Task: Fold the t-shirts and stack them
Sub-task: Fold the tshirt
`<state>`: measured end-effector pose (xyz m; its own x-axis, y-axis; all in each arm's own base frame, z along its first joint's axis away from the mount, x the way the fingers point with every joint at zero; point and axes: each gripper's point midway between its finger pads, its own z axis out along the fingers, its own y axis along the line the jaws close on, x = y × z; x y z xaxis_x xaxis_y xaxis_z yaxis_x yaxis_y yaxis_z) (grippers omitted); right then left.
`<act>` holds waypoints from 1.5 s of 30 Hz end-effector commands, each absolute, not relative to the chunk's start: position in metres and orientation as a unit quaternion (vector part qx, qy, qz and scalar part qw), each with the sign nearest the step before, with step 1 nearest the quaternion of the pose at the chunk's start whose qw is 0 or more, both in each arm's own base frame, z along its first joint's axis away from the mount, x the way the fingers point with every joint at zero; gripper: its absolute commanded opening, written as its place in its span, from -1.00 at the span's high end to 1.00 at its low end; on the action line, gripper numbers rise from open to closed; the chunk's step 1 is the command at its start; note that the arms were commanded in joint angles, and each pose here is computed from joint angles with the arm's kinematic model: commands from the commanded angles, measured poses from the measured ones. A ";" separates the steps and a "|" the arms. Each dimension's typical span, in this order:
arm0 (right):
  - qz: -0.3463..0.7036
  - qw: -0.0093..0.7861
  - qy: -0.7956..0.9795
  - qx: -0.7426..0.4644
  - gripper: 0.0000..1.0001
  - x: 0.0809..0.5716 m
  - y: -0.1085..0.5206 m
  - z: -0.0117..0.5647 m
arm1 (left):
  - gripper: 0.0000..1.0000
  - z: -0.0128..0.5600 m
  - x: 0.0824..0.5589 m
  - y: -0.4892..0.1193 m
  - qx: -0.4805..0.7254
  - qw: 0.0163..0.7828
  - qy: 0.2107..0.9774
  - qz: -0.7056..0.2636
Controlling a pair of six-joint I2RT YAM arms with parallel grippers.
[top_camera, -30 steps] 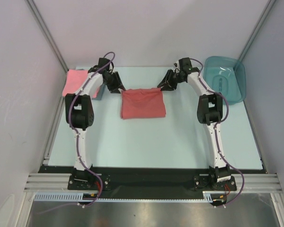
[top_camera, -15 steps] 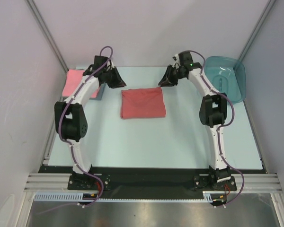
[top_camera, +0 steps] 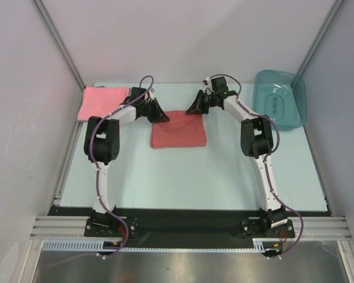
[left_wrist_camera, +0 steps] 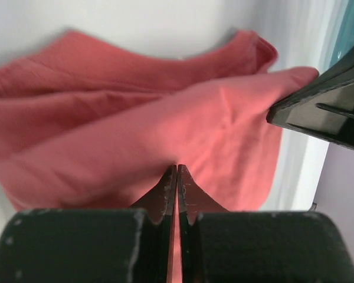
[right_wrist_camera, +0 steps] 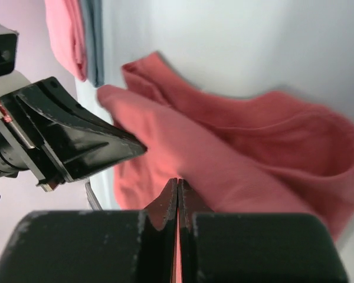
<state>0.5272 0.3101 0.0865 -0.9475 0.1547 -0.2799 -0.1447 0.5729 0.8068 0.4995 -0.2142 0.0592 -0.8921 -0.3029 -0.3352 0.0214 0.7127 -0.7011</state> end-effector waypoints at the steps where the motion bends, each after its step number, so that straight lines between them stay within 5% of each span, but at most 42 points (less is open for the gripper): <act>1: 0.492 0.175 0.853 0.010 1.00 0.541 0.311 0.072 | 0.91 0.060 0.523 -0.210 -0.074 0.255 0.878 -0.397; 12: 0.493 0.225 0.839 0.053 0.99 0.587 0.270 0.018 | 0.88 0.031 0.578 -0.161 -0.122 0.312 0.860 -0.386; 20: 0.479 0.242 0.841 0.073 0.76 0.605 0.245 0.027 | 0.78 0.068 0.599 -0.148 -0.142 0.334 0.856 -0.369; 26: 0.459 0.230 0.857 0.048 0.69 0.584 0.244 0.079 | 0.46 0.107 0.549 -0.164 -0.085 0.334 0.862 -0.371; 37: 0.339 0.226 0.913 0.000 0.38 0.491 0.220 0.117 | 0.35 0.125 0.440 -0.196 -0.079 0.303 0.878 -0.363; 45: 0.418 0.162 0.890 -0.081 0.39 0.448 0.275 0.107 | 0.44 0.099 0.431 -0.215 -0.069 0.256 0.873 -0.409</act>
<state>0.4709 0.2478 0.1185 -0.9177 0.0873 -0.3875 -0.2155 0.7102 0.6703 0.4300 -0.2117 0.1102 -0.8449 -0.3287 -0.4219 0.0841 0.6974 -0.7117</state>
